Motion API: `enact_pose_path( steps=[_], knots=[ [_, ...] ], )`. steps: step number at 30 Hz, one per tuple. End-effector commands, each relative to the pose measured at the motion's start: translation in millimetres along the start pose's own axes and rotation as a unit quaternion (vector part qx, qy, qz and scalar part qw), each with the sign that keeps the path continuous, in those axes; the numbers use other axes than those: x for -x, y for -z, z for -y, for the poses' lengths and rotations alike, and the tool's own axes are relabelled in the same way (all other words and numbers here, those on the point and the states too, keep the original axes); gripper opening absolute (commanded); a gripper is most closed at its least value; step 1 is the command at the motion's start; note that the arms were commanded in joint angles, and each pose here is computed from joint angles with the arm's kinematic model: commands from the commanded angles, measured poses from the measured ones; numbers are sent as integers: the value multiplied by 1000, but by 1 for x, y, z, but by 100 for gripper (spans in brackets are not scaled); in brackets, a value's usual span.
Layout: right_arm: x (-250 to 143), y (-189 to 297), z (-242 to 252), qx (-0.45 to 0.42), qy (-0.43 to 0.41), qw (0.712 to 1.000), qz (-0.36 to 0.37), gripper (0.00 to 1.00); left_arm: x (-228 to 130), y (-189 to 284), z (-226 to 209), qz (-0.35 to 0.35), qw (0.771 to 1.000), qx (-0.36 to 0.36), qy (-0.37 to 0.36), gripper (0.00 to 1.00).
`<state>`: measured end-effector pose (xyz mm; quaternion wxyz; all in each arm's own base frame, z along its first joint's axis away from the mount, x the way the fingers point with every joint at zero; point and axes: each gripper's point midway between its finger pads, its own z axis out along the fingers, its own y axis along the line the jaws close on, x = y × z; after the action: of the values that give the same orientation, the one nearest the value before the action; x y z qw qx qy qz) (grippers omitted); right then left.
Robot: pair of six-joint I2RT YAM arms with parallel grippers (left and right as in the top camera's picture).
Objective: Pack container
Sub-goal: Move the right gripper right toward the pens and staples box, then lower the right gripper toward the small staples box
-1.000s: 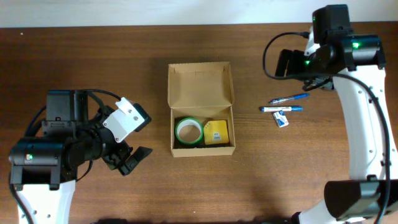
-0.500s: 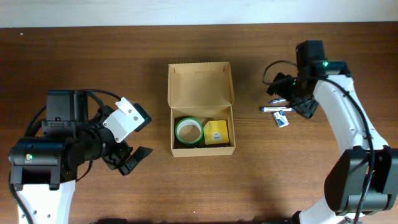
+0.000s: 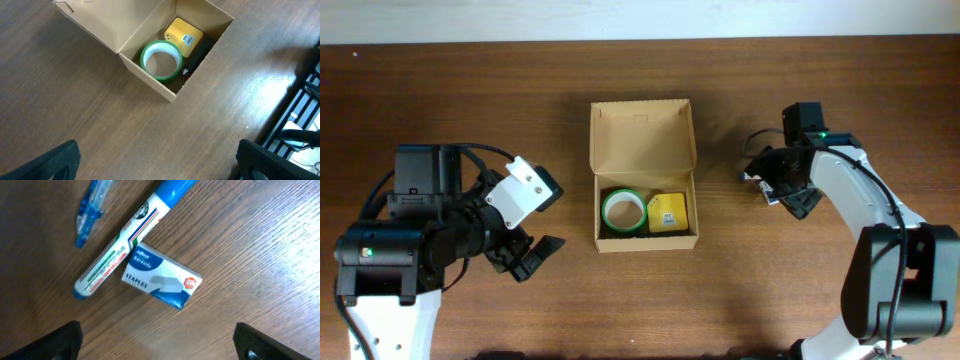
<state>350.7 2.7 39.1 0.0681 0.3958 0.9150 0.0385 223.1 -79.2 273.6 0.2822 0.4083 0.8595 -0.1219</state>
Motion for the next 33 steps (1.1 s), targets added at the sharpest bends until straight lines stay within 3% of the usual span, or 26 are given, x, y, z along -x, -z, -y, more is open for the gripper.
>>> enact_pose_path(
  steps=[1, 19, 33],
  knots=[
    [6, -9, 7, -15, -23, 1000, 9, 98, 6, 5, 0, 13, 1000, 1, -8, 100],
    [21, -27, 36, -29, -100, 994, -21, 97, 6, 5, 0, 13, 1000, 1, -8, 100],
    [18, -28, 20, -5, -86, 996, -22, 97, 6, 5, 0, 13, 1000, 1, -8, 100]
  ],
)
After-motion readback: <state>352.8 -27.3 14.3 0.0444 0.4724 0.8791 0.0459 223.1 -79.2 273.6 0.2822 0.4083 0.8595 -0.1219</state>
